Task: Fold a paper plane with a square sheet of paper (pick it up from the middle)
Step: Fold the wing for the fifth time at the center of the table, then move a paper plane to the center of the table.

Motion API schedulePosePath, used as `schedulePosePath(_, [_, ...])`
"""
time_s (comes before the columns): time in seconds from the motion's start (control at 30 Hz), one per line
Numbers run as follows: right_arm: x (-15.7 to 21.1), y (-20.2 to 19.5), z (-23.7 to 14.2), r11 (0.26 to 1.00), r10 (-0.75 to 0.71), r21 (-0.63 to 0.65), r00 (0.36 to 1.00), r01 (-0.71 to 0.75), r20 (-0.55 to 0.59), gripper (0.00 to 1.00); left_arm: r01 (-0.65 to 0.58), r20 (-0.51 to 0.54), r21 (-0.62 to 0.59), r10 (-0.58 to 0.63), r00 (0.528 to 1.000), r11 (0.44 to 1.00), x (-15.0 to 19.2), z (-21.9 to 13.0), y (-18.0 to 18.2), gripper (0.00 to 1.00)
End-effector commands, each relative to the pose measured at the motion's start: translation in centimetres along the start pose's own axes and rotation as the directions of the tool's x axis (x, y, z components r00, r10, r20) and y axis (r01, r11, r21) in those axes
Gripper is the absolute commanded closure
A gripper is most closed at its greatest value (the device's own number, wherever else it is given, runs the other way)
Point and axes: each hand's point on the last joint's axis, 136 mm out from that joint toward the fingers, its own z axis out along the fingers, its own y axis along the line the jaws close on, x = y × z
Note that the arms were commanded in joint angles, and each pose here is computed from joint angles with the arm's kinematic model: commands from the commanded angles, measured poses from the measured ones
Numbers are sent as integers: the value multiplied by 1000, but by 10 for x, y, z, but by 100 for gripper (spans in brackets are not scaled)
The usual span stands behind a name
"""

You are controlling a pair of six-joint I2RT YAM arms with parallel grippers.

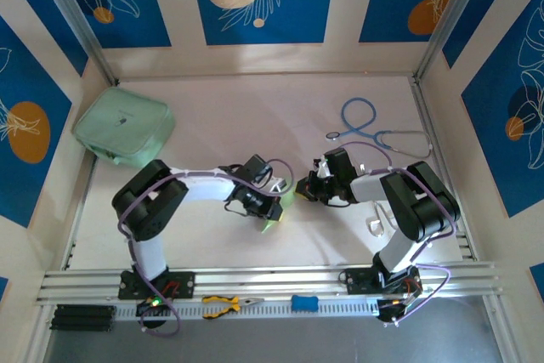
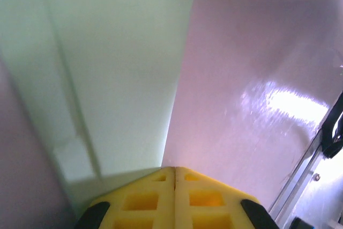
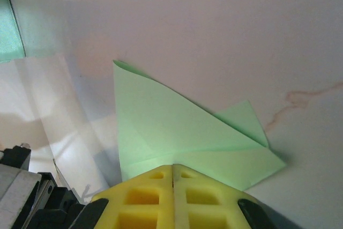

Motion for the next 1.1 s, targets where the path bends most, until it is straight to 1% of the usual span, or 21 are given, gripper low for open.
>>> schedulePosePath(0.0, [17,-45,3,986,78,146,997,-74,-24,100,59,-75,-90,-65,995,994,34,-7,20,99])
schedulePosePath(0.37, [17,-44,3,987,76,147,997,-71,-24,100,76,-80,-160,-90,993,984,55,-21,33,99])
schedulePosePath(0.53, [17,-43,2,987,73,147,997,-69,-25,100,68,-64,-176,-81,995,982,62,-30,35,99])
schedulePosePath(0.6, [17,-42,2,987,72,143,997,-67,-27,100,66,-42,-191,-75,996,979,62,-36,36,100])
schedulePosePath(0.7, [15,-33,2,993,50,109,998,-46,-31,100,45,18,-173,-42,999,984,53,-45,28,99])
schedulePosePath(0.8, [13,-15,2,999,5,48,999,-3,-46,98,37,69,-150,-27,997,988,41,-54,22,99])
schedulePosePath(0.87, [10,-1,0,999,-36,13,998,37,-46,96,46,105,-128,-32,994,991,31,-58,21,97])
schedulePosePath(1.0, [4,26,-11,994,-104,-47,994,103,-18,91,79,164,-62,-67,984,995,9,-62,19,91])
schedulePosePath(1.07, [2,35,-19,991,-124,-53,992,124,5,86,90,174,-28,-84,981,996,-1,-60,17,87])
